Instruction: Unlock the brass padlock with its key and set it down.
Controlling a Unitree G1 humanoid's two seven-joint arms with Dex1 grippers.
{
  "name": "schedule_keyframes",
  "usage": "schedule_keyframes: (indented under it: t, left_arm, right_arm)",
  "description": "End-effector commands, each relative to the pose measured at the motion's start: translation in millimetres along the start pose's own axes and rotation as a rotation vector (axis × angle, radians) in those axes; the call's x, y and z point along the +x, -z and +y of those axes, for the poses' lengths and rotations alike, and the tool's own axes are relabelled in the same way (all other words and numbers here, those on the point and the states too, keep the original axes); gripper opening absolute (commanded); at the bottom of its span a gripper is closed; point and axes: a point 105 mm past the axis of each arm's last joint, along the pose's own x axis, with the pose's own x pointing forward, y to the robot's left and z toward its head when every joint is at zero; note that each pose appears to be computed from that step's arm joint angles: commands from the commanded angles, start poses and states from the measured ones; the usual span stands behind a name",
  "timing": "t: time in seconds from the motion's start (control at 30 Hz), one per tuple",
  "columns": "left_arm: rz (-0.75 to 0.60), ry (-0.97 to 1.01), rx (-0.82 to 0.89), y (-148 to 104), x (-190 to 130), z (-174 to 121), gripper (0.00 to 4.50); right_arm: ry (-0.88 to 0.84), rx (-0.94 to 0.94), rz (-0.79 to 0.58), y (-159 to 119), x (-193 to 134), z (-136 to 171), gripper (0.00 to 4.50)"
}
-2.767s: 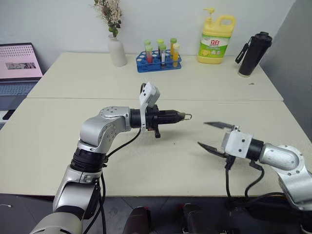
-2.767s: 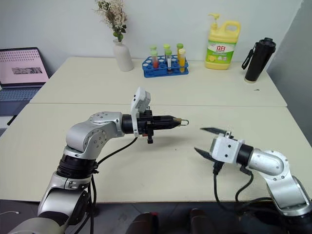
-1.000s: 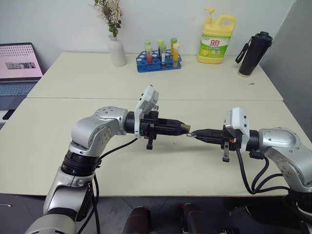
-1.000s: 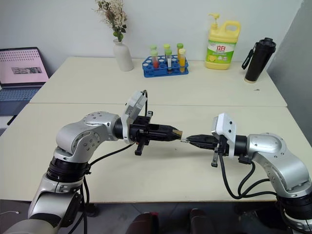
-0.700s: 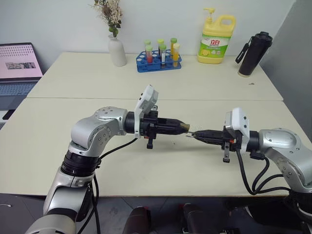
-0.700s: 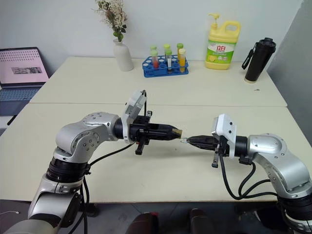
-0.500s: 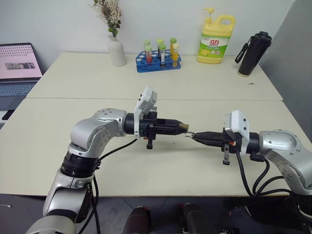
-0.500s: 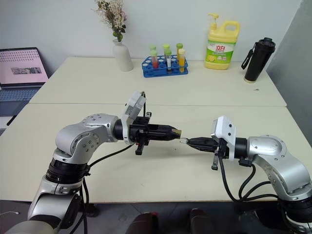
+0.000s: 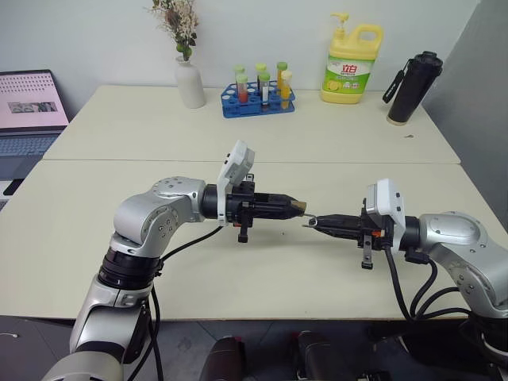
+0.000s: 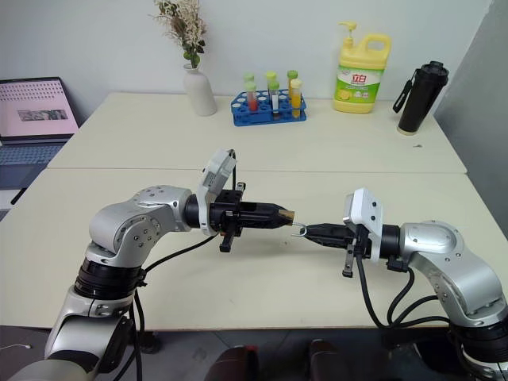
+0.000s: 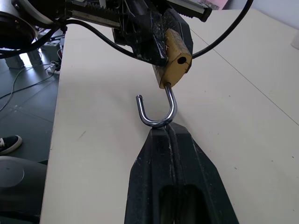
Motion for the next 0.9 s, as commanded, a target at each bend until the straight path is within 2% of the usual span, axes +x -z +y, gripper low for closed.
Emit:
schedule_keyframes:
  t: [0.03, 0.3, 0.4, 0.5, 0.73, 0.9]
  left_arm:
    - [-0.010, 0.009, 0.034, -7.4, -0.3, -3.8, 0.16]
    - [-0.025, -0.049, -0.037, 0.1, -2.6, 1.0, 0.16]
    - [-0.037, -0.115, -0.136, 13.8, -4.2, 5.9, 0.16]
    - [-0.033, -0.203, -0.285, 40.1, -6.7, 13.0, 0.16]
    - [-0.034, -0.314, -0.483, 74.3, -5.5, 20.2, 0.16]
    - [0.045, -0.363, -0.483, 94.5, -4.2, 22.3, 0.16]
  right_arm:
    - [-0.011, -0.053, -0.001, -8.5, -1.7, 4.0, 0.00]
    - [0.033, -0.140, 0.133, 17.5, -14.2, -0.9, 0.00]
    - [0.055, -0.135, 0.142, 21.8, -19.0, 1.5, 0.90]
    - [0.041, -0.109, 0.118, 19.0, -16.9, 13.3, 1.98]
    - [0.013, -0.121, 0.140, 26.3, -3.7, 26.5, 4.50]
    - [0.019, -0.106, 0.179, 35.4, 1.6, 25.2, 4.50]
